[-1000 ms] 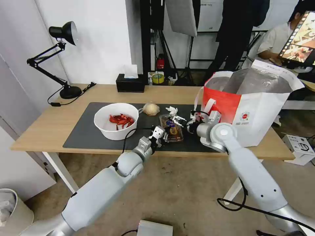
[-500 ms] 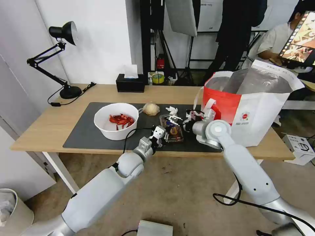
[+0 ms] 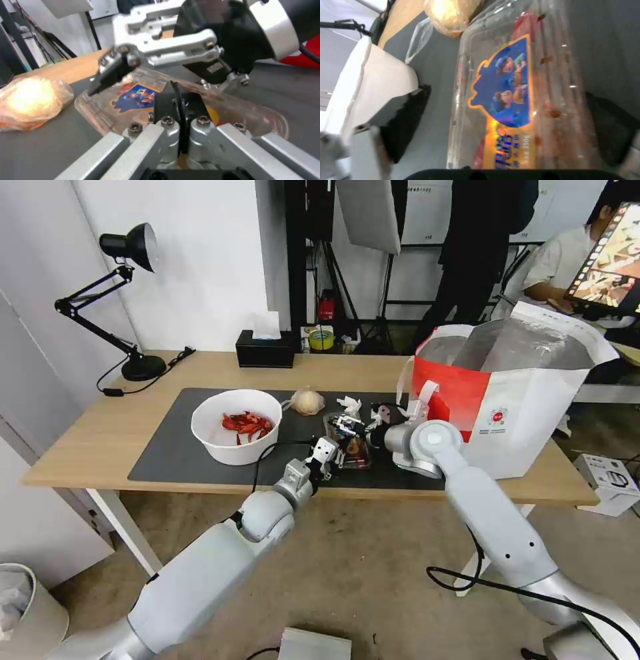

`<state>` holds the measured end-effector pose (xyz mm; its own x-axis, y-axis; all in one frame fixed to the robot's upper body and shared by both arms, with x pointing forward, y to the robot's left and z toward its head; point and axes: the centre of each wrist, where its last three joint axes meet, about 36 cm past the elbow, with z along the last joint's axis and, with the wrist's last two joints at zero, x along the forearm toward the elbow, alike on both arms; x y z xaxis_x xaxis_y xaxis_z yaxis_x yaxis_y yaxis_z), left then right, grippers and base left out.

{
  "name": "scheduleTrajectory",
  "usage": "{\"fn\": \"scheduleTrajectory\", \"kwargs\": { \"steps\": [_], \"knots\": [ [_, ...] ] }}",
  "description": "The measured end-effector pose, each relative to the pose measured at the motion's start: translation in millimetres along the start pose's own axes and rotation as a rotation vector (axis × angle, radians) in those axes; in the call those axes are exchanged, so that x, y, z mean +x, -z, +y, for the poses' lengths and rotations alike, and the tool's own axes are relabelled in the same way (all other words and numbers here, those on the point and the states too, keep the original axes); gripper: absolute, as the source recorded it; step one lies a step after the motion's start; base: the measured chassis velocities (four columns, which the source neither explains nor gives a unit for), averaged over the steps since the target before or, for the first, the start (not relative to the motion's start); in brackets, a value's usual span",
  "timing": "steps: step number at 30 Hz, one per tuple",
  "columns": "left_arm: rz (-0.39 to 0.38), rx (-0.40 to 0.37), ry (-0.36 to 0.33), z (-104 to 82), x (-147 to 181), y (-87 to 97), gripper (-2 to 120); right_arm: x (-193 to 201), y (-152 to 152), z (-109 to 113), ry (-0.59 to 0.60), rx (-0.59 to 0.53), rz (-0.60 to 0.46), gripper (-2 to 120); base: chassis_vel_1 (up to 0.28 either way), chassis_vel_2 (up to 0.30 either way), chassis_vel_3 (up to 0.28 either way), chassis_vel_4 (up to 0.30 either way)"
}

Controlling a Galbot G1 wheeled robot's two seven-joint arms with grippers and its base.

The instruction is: Pick up the trash from the table and place it into the takeout bag.

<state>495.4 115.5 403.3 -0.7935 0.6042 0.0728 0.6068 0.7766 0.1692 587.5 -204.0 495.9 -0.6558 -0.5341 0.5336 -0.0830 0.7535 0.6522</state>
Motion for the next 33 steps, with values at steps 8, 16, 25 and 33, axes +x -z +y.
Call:
{"fn": "scheduleTrajectory", "kwargs": {
  "steps": [8, 16, 25, 33],
  "knots": [
    [-0.006, 0.003, -0.005, -2.0, -1, 1.8, 0, 0, 2, -3, -0.022, -0.003, 0.02, 68, 0.0, 0.0, 0.0, 0.0],
    [-0.01, 0.007, -0.011, -3.6, 2, 3.0, 0, 2, 0, -11, -0.042, -0.013, 0.024, 37, 0.0, 0.0, 0.0, 0.0],
    [-0.023, 0.008, -0.003, 0.0, 10, 6.8, 0, 6, 0, -15, -0.041, -0.022, 0.018, 5, 0.0, 0.0, 0.0, 0.0],
    [-0.036, 0.011, 0.016, 7.2, 21, 12.3, 0, 10, 0, -18, -0.035, -0.03, 0.004, 0, 0.0, 0.0, 0.0, 0.0]
  ]
}}
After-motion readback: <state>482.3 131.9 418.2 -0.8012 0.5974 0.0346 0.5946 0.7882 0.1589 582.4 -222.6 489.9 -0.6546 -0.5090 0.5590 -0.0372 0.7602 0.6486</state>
